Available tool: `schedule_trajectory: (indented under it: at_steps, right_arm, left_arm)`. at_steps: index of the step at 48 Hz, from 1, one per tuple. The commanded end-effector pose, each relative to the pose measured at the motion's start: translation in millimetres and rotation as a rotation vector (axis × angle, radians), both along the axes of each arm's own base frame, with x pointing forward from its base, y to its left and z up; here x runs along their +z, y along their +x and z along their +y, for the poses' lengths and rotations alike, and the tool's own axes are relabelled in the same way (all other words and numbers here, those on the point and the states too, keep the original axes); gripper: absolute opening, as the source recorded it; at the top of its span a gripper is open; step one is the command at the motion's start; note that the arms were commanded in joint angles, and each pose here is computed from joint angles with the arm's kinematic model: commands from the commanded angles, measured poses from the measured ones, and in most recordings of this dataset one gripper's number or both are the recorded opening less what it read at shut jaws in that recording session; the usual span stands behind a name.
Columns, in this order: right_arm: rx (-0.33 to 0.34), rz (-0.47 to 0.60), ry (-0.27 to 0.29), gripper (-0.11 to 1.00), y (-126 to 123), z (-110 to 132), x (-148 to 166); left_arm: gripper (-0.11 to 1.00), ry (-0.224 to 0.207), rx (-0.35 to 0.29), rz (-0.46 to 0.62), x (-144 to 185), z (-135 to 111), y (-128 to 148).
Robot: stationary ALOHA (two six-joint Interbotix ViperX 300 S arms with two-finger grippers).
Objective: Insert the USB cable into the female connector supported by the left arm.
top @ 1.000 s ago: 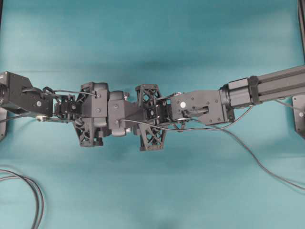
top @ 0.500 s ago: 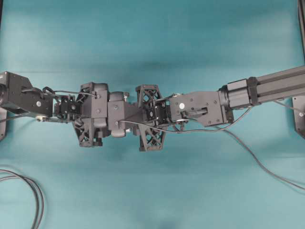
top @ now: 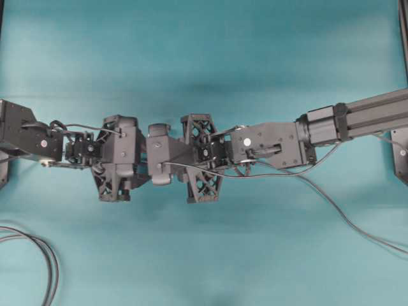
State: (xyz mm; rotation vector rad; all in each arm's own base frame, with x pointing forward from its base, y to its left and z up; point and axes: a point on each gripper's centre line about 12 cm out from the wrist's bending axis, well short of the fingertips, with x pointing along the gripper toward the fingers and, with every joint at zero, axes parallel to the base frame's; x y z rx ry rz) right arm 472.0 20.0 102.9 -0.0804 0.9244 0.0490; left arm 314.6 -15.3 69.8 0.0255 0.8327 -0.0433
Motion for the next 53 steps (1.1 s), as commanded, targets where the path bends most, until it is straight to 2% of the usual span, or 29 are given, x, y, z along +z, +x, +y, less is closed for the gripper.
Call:
schedule_trajectory:
  at_steps: [1,12,18,22,41,45,51,53]
  right_arm:
    - [0.005,-0.086,0.007,0.21,3.9,3.3,30.2]
    - [-0.014,-0.073,0.021,0.23,-3.8,2.2,27.2]
    - [-0.028,-0.058,0.031,0.52,-10.4,1.8,23.7]
    - [-0.035,-0.053,0.036,0.57,-12.8,1.7,22.9]
    - [-0.035,-0.041,0.035,0.51,-22.3,0.6,21.7]
    - [-0.028,-0.042,0.031,0.41,-23.3,1.3,20.3]
    - [-0.02,-0.063,0.03,0.16,-24.0,1.6,18.7]
    - [-0.016,-0.066,0.029,0.11,-24.3,2.3,18.2]
  left_arm:
    - [0.69,-0.01,-0.002,-0.029,5.9,-3.4,-0.3]
    - [0.69,-0.01,0.0,-0.019,1.6,-2.9,-7.5]
    - [0.69,-0.011,0.003,-0.019,0.0,-2.1,-11.2]
    - [0.69,-0.012,0.005,-0.022,0.0,-1.5,-12.6]
    - [0.69,-0.012,0.016,-0.03,3.6,2.0,-17.9]
    - [0.7,-0.012,0.018,-0.044,6.0,2.4,-16.9]
    - [0.69,-0.013,0.021,-0.052,6.7,3.3,-16.2]
    - [0.69,-0.012,0.021,-0.055,6.9,3.7,-15.9]
